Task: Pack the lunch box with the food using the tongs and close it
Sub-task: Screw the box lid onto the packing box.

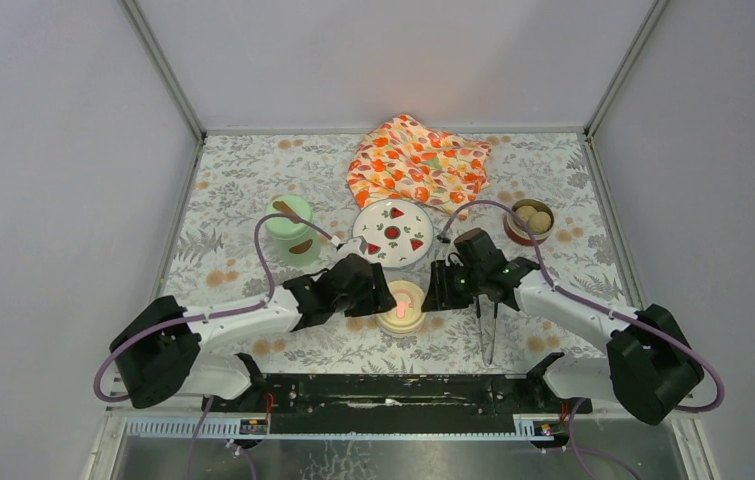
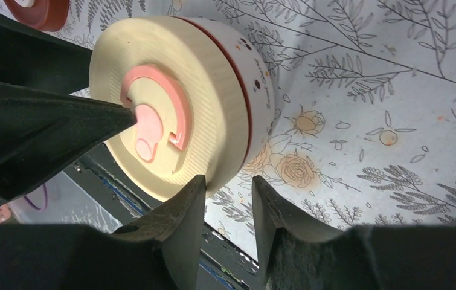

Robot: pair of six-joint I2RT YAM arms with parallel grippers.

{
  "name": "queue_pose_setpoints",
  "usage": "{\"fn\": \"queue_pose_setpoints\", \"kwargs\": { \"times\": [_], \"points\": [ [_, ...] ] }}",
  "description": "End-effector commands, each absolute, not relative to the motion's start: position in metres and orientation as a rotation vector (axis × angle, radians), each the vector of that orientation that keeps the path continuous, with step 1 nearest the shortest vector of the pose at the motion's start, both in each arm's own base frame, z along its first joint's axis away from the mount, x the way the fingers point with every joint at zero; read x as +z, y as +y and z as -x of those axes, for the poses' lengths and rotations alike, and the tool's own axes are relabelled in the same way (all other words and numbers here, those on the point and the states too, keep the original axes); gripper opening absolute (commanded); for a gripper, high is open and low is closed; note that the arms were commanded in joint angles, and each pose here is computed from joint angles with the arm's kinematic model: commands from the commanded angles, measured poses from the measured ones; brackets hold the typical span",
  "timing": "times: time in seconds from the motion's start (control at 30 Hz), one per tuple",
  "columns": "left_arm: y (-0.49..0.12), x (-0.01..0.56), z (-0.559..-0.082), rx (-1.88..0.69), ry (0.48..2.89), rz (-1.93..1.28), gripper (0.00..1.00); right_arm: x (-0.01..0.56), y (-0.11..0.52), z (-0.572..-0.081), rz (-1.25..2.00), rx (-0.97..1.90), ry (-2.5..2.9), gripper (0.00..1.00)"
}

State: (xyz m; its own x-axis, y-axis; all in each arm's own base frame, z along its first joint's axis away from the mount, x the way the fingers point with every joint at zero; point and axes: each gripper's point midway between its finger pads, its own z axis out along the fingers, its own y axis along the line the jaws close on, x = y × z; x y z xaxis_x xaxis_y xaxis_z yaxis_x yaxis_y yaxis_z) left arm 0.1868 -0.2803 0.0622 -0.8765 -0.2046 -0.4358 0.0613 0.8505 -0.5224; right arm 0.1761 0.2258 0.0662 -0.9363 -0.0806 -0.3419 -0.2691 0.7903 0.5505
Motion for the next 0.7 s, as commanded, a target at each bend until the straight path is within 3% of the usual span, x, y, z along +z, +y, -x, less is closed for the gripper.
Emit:
{"fn": "queue_pose_setpoints", "kwargs": {
  "times": [0.0,0.23,0.67],
  "points": [
    [-0.271,0.048,-0.178,-0.693,2.570,0.103,0.65,0.063,0.230,-0.177,0.336,0.771,2.695,0.40],
    [-0.257,0.025,-0.173,-0.597,2.613,0.101,0.53,0.052,0.233,-0.176,0.398,0.582,2.726,0.40],
    [-0.244,0.037,-0.243,-0.441,2.496,0.097,0.52,0.060,0.259,-0.189,0.401,0.575,2.666,0.39]
  ]
}}
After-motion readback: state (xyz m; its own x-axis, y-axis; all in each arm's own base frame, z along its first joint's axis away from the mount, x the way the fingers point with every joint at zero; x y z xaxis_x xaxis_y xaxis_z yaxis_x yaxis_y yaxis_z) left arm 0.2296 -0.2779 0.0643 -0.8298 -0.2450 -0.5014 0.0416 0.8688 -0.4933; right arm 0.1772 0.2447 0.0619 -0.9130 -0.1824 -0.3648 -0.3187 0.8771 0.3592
